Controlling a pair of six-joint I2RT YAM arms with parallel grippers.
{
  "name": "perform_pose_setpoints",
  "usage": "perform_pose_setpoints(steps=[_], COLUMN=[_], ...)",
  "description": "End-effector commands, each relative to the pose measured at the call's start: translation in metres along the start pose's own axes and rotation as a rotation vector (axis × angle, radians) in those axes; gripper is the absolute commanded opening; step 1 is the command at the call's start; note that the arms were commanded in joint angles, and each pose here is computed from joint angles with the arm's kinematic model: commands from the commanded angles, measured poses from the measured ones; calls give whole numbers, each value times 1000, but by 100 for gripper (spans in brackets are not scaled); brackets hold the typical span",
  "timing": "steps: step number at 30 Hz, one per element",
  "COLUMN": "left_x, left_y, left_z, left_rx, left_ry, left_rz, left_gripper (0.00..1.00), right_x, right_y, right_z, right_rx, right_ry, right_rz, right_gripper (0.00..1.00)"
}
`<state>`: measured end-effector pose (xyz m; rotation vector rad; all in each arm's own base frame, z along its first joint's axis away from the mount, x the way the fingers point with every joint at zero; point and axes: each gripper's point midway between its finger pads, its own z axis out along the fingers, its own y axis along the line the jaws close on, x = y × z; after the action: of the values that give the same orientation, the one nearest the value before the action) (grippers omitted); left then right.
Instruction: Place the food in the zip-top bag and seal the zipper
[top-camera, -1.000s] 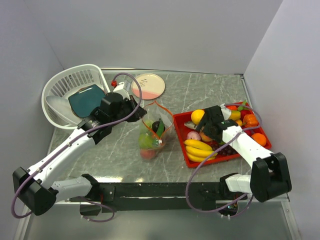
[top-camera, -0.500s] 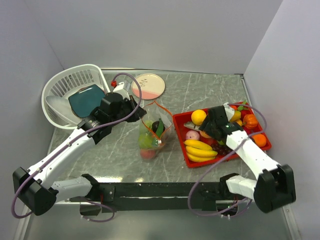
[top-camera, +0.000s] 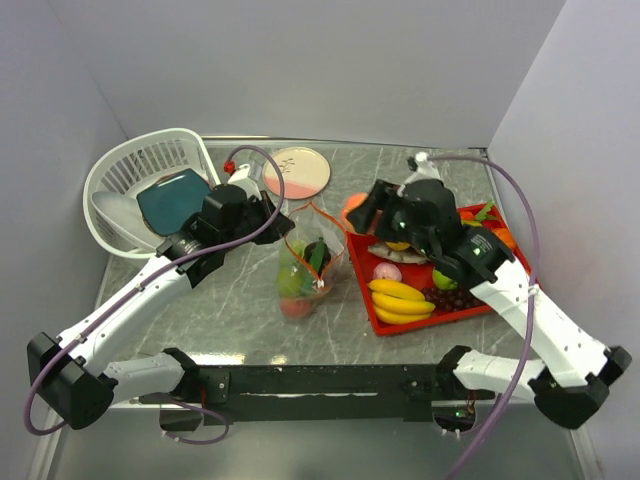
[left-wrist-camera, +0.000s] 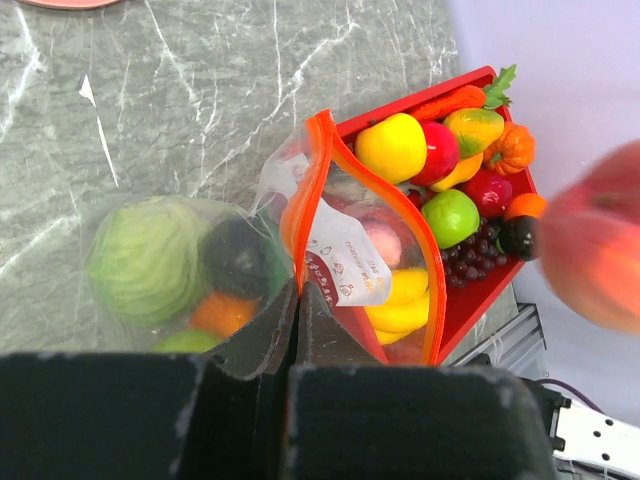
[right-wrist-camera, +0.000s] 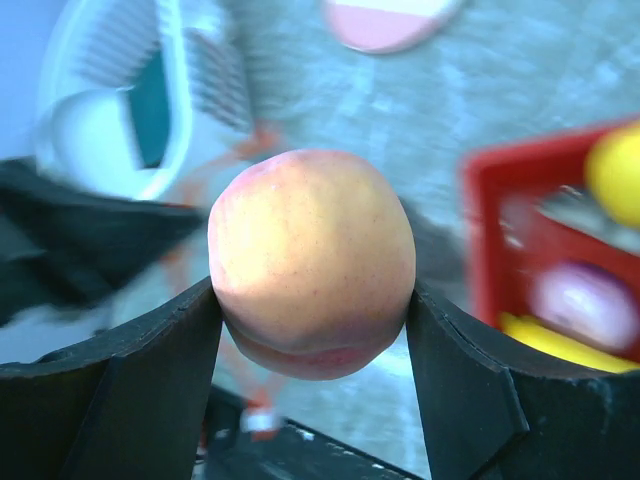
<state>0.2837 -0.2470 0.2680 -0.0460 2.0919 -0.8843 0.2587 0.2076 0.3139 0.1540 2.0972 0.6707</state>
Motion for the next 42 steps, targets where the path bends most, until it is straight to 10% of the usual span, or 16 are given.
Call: perform_pose_setpoints(steps=[1, 7, 17, 22, 30, 42], left_x=[-13, -16, -15, -14, -14, -12], left_y=[-12, -12, -10, -9, -13, -21], left_z=[-1, -5, -6, -5, 1, 11], left_rx=[45, 40, 32, 35, 51, 80], left_ry=[-41, -55, -59, -58, -50, -29], left_rz=[-9, -11, -16, -20, -18, -23], left_gripper=[3, 4, 4, 5, 5, 4], right_x=[-1, 31, 18, 22, 63, 125], right_y=[51, 74, 68, 48, 52, 50], right_z=[3, 31, 34, 26, -6, -40], right_rx=[-48, -52, -8, 59, -44, -115], right_ry=[9, 87, 32, 40, 155, 381], right_rz=[-70, -108, -126, -151, -182, -141], right_gripper=[49, 54, 100, 100, 63, 46])
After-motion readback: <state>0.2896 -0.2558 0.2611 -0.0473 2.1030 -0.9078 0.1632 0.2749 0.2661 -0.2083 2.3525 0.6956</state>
